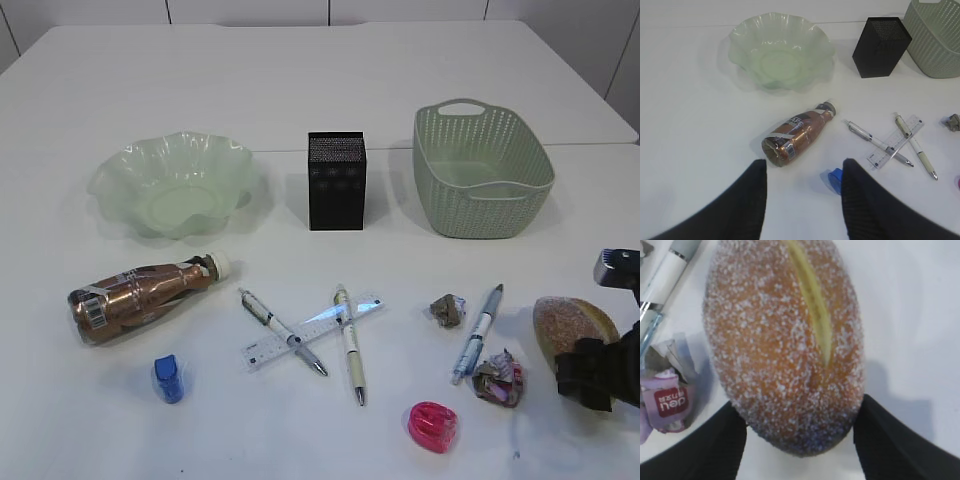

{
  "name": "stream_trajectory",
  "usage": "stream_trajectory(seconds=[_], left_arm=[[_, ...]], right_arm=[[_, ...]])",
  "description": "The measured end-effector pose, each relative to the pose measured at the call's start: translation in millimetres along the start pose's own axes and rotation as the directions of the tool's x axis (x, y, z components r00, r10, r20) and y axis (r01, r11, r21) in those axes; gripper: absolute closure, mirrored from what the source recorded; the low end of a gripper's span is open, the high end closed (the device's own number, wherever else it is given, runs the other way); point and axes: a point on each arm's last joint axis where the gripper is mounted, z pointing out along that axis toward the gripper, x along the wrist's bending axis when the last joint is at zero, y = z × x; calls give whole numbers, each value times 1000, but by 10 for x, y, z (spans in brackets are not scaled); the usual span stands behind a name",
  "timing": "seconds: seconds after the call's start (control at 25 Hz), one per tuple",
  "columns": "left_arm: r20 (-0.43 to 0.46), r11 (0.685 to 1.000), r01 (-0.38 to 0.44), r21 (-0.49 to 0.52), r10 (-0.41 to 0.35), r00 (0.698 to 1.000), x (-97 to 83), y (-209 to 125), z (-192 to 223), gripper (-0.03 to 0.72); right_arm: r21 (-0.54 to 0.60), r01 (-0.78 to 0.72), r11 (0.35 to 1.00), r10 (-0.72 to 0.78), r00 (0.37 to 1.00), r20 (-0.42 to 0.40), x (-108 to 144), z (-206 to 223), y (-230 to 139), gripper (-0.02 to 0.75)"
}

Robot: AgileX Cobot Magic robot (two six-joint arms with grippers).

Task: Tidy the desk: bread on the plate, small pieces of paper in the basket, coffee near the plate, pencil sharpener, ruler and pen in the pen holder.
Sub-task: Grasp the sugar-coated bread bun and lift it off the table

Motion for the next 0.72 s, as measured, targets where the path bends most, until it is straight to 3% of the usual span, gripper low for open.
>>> stream_trajectory(seconds=[0.16, 0.24, 0.4, 0.72], left_arm=[[0, 1000, 0, -2, 0, 1000, 0, 2, 0, 347], [0, 1000, 0, -2, 0, 1000, 0, 2, 0, 347], [0, 1000, 0, -2, 0, 1000, 0, 2, 0, 347], [0, 1000, 0, -2, 0, 1000, 0, 2, 0, 347]], right_arm=[[-13, -2, 1000, 2, 1000, -1, 1, 0, 13, 287], [-18, -2, 1000, 2, 1000, -1, 1, 0, 18, 378], [-19, -4, 1000, 4, 1000, -1, 1, 0, 19, 460], [-1, -3, 1000, 3, 1000, -5, 12, -36, 35, 477]])
